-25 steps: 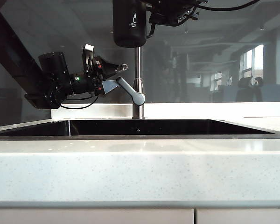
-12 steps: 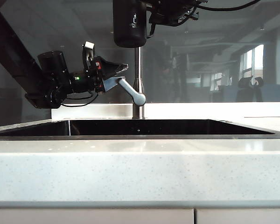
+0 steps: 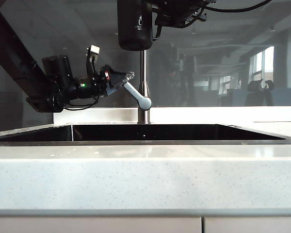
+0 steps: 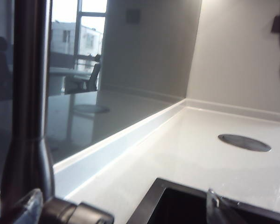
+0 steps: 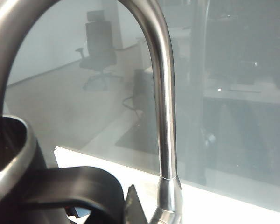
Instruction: Pick up the mug next to the sink, go to the faucet to get some water, pour the water into the sink, and finally put the mug back to its place.
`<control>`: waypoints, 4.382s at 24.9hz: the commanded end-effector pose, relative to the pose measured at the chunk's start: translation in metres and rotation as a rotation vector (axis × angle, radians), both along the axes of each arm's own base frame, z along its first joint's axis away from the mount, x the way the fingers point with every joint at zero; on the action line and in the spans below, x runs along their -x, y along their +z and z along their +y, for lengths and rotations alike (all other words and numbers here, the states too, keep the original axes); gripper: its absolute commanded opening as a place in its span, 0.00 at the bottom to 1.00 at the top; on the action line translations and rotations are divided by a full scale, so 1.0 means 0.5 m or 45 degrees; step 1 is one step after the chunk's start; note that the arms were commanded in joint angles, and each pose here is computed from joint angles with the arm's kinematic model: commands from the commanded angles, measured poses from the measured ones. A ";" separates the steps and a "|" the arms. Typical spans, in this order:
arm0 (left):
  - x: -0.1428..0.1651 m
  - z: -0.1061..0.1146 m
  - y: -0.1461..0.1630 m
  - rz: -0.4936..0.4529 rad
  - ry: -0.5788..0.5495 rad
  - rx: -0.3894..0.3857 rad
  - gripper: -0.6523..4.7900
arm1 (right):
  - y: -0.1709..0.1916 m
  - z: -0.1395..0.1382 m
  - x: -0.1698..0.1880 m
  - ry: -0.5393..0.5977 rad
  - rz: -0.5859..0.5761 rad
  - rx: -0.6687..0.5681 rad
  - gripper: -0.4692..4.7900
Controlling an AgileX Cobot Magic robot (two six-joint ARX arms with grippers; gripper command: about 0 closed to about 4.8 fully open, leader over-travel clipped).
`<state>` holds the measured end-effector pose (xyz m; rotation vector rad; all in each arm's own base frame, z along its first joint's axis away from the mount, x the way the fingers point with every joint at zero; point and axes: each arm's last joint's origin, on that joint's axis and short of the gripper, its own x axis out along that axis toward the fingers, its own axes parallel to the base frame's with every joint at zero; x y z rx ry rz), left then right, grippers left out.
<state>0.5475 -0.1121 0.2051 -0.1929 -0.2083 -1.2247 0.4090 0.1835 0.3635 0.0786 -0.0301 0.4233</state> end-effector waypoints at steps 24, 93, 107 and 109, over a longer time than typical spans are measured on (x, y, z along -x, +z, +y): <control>-0.024 0.042 0.004 -0.059 0.379 0.022 1.00 | 0.025 -0.002 0.006 -0.002 -0.076 -0.044 0.08; 0.006 0.106 0.046 0.034 -0.025 0.116 1.00 | 0.057 -0.035 0.029 -0.472 -0.592 2.202 0.08; 0.006 0.105 0.046 0.035 -0.030 0.113 1.00 | 0.068 -0.035 0.030 -0.539 -0.638 2.249 0.08; 0.006 0.104 0.046 0.035 -0.031 0.113 1.00 | 0.067 -0.037 0.030 -0.567 -0.590 2.214 0.08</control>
